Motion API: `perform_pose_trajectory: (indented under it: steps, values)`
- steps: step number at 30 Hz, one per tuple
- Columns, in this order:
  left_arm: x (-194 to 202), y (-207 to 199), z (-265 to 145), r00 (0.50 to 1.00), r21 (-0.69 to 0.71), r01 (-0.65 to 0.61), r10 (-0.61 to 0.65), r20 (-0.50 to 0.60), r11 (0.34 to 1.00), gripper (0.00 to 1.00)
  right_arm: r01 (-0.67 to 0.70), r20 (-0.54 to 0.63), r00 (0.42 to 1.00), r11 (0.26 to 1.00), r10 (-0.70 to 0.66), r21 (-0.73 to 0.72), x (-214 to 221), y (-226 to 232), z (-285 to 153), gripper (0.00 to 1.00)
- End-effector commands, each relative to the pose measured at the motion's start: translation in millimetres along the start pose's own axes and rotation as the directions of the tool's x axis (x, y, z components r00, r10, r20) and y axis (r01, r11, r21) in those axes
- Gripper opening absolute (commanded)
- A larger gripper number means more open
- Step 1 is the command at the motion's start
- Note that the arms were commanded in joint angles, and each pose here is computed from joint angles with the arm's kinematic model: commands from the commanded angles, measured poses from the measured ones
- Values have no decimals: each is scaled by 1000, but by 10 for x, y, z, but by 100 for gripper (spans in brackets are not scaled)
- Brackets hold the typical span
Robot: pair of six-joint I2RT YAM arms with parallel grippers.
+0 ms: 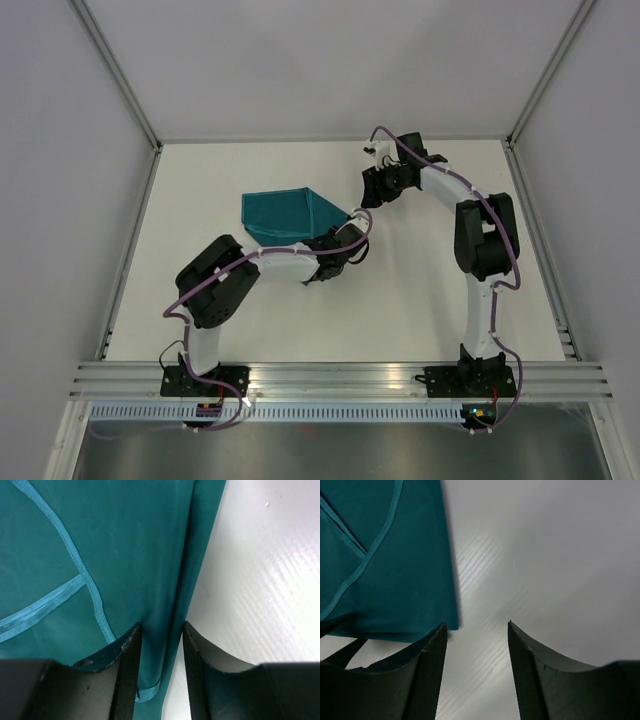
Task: Fold the napkin, place the utensils inside, and roll it up
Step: Roll the napkin with the utensil
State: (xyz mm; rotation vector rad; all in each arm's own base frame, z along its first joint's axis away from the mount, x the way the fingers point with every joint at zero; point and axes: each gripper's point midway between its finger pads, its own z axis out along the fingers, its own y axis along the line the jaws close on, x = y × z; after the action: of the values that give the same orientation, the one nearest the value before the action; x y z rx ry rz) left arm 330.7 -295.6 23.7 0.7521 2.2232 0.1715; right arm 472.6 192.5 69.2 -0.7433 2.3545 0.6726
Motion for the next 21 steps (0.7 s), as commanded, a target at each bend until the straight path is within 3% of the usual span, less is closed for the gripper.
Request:
perform_pose_trajectory:
  steps: [1, 11, 16, 21]
  values:
    - [-67, 112, -157, 998, -10, 59, -59, 16, 998, 44, 13, -22, 1000, 994, -16, -111, -74, 143, 121, 59]
    - [-385, 384, -396, 980, -5, 174, -172, 100, 985, 49, 19, -104, 994, 978, -41, -206, 57, 289, 507, 69]
    - [-411, 595, -457, 958, 8, 268, -267, 101, 963, 50, 32, -150, 986, 972, -68, -231, 218, 398, 636, 69]
    - [-382, 673, -505, 952, 14, 288, -288, 101, 958, 50, 29, -174, 983, 977, -67, -210, 279, 441, 759, 63]
